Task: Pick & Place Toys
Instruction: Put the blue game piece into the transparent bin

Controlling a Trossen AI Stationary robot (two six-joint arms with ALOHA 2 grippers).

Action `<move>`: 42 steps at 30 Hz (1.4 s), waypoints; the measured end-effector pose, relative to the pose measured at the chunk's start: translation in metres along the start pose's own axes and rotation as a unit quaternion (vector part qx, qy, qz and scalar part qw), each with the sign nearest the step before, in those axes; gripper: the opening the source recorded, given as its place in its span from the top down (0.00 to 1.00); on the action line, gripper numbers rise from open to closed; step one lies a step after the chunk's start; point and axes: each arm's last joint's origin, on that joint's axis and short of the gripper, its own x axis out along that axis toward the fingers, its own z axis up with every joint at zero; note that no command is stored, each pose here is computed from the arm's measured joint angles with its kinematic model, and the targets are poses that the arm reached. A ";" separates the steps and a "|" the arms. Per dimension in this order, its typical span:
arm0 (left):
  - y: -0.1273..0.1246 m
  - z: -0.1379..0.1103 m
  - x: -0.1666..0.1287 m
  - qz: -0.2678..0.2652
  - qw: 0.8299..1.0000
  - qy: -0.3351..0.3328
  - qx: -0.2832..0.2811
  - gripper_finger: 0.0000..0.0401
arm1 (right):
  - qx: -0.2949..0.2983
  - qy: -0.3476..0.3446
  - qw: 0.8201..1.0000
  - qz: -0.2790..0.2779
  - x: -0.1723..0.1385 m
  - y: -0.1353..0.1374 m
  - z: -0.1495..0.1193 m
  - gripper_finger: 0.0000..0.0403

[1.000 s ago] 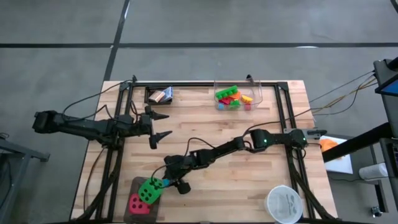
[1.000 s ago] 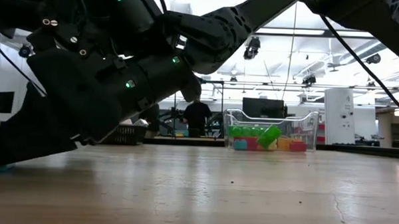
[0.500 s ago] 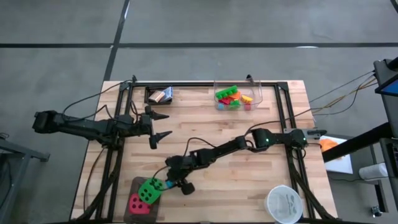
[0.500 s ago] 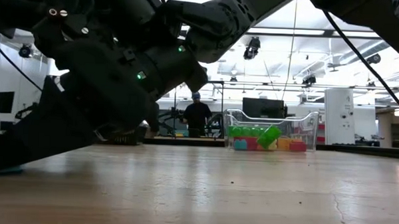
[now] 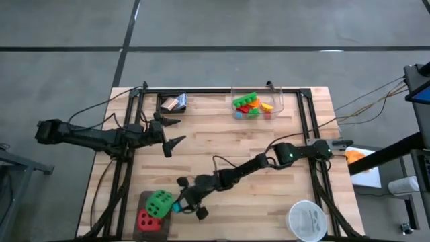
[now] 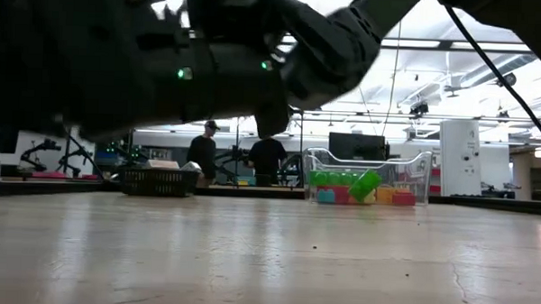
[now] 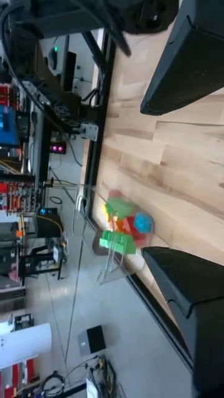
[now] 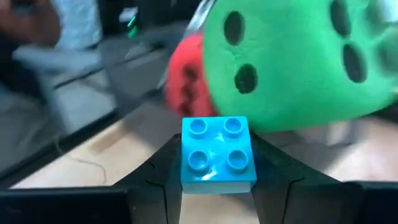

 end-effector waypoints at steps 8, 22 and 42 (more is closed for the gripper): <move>0.000 -0.001 0.000 0.000 1.000 0.004 0.002 0.10 | -0.012 -0.081 0.994 -0.070 -0.037 0.003 -0.001 0.67; 0.000 -0.002 0.000 0.000 1.000 0.009 0.001 0.10 | -0.027 -0.031 0.988 -0.149 -0.167 0.014 0.000 0.67; 0.000 -0.007 0.000 -0.001 1.000 0.014 0.000 0.10 | 0.015 -0.037 0.946 -0.321 -0.342 0.051 -0.017 0.67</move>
